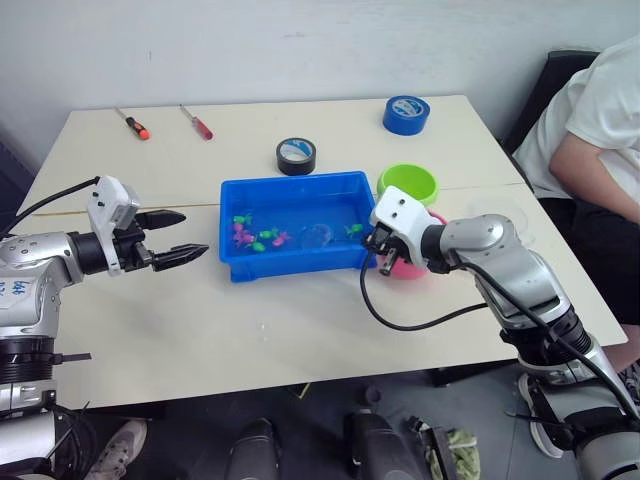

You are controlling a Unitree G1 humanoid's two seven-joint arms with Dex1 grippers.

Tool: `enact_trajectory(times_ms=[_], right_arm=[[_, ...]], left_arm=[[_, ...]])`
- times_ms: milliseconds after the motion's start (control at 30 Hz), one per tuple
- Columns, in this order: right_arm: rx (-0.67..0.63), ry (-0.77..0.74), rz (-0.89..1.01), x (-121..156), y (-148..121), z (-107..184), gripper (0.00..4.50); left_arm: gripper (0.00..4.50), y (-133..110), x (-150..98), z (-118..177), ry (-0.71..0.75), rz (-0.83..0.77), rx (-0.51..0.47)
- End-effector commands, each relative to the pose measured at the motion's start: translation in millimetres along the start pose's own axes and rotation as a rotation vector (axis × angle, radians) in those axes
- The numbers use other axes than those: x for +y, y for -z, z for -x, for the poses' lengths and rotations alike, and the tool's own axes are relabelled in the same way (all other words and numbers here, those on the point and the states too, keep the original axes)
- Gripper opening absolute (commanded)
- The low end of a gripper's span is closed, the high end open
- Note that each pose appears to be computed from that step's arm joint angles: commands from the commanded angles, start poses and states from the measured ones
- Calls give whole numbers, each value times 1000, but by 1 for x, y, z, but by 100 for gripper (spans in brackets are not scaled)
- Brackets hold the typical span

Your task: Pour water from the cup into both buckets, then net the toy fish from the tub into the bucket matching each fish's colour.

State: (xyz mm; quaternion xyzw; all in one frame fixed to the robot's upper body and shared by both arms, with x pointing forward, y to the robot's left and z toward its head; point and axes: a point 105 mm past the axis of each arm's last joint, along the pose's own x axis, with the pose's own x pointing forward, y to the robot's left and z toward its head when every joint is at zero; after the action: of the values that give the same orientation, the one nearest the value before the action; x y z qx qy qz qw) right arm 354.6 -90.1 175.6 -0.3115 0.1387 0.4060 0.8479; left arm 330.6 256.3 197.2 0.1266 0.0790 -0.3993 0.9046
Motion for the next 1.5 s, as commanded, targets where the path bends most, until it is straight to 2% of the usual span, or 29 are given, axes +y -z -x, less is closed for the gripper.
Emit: enact_trajectory(times_ms=[33, 367, 867, 1167, 1500], right_arm=[[-24, -13, 42, 4, -9, -3, 0], [-60, -63, 11, 16, -15, -21, 0], [-134, -103, -112, 21, -31, -29, 0], [-176, -81, -197, 5, -43, -9, 0], [-185, -59, -234, -2, -42, 7, 0]], left_arm=[[447, -14, 0, 8, -19, -35, -37], [447, -17, -4, 14, -36, -32, -42], [447, -18, -8, 19, -56, -28, -48], [447, -20, -7, 17, -53, -34, -52], [447, -26, -4, 15, -24, -58, -77]])
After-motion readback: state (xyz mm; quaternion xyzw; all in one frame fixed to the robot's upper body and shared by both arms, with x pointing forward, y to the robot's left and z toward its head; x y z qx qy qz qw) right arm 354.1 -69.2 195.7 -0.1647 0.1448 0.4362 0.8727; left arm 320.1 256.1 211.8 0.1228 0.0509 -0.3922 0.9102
